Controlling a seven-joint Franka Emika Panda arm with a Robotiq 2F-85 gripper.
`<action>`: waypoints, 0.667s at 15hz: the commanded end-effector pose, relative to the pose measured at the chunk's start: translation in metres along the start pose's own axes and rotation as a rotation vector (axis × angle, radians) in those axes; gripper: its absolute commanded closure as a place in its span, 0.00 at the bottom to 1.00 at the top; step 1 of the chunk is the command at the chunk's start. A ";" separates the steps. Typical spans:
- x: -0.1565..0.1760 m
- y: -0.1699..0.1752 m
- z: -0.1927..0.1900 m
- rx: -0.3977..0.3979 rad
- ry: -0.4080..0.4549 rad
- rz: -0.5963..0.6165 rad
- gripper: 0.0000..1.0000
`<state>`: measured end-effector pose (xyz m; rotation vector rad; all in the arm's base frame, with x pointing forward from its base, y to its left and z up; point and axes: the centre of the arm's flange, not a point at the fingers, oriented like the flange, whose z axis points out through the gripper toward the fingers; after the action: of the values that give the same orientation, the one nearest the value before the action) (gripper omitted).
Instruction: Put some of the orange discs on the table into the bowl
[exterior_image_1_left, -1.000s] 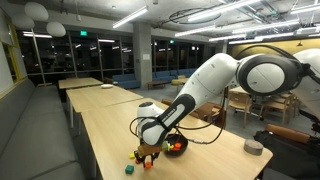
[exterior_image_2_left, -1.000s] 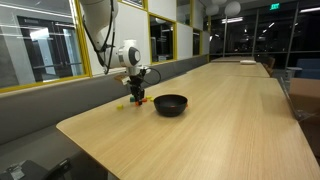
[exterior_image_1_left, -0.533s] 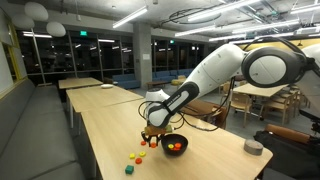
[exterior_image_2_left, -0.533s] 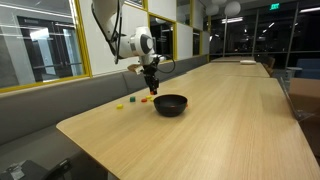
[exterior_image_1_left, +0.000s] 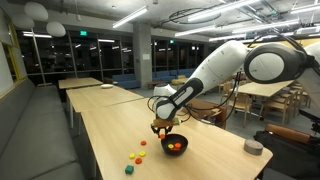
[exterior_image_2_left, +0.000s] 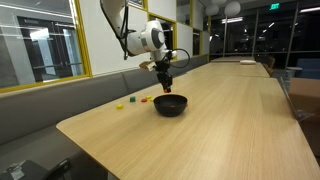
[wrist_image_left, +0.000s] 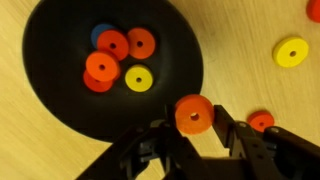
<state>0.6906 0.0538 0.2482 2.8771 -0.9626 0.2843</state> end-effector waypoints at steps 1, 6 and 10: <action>0.000 0.022 -0.008 -0.067 -0.002 -0.004 0.77; -0.005 0.031 0.001 -0.142 -0.091 -0.042 0.77; -0.012 0.028 0.007 -0.171 -0.133 -0.040 0.31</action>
<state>0.6681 0.0354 0.2303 2.7796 -0.9186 0.0458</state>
